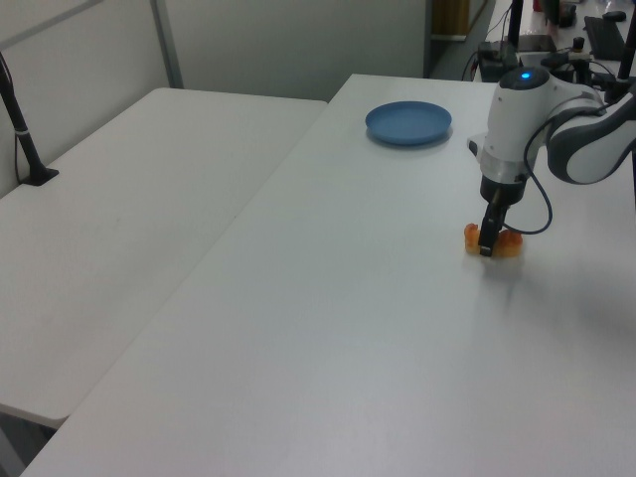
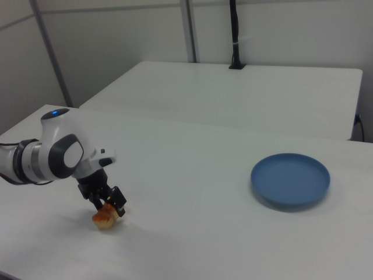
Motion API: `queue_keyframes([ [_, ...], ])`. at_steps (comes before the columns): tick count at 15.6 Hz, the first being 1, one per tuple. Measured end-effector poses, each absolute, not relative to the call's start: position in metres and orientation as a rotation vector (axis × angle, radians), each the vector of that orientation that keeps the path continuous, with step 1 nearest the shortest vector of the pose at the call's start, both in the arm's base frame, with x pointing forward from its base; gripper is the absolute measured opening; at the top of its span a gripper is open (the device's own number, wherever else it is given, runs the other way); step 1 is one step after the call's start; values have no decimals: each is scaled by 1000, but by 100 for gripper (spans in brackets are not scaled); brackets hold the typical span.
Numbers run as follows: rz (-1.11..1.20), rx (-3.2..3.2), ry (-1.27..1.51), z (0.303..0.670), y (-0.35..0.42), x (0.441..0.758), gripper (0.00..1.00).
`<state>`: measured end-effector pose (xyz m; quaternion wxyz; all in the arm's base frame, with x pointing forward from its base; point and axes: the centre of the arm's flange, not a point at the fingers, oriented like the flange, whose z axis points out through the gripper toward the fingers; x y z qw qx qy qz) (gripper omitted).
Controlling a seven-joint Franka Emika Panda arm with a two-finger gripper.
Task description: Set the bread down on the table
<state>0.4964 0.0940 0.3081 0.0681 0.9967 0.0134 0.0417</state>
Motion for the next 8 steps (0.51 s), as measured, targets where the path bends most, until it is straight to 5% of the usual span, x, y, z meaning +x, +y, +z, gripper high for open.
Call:
queue_keyframes([
  [8,-25,3034,-90,398,92,539,100],
])
